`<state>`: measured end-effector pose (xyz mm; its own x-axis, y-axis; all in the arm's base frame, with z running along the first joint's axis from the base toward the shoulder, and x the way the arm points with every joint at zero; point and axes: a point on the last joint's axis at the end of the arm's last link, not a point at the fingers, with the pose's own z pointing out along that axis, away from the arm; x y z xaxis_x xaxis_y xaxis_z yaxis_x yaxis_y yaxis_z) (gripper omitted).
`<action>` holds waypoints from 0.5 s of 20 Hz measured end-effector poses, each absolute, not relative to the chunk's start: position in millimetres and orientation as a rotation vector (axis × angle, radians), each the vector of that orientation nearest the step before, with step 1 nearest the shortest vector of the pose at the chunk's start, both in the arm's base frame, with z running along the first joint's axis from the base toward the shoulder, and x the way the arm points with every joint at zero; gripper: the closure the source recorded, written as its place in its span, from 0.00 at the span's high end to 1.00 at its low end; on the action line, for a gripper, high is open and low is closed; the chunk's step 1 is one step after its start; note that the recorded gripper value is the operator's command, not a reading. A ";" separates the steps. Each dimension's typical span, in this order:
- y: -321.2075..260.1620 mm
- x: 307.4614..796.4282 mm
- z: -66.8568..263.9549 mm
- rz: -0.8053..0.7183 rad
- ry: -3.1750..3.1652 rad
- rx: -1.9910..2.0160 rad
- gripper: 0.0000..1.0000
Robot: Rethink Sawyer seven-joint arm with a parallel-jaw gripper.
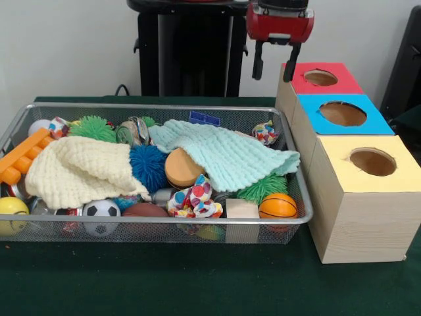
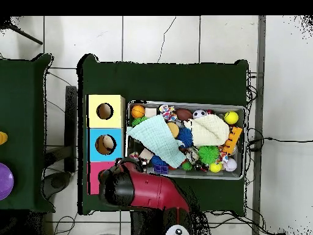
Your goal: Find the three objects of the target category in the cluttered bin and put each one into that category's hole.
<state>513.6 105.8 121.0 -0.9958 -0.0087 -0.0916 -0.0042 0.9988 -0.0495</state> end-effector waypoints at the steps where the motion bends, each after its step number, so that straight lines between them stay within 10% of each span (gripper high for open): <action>1: 104.2 514.7 116.9 -0.075 3.053 0.008 1.00; 10: 90.0 520.9 84.8 -0.100 3.059 0.110 1.00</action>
<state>520.9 90.0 84.8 -0.9943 0.0691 -0.0815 0.0743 0.9953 -0.0624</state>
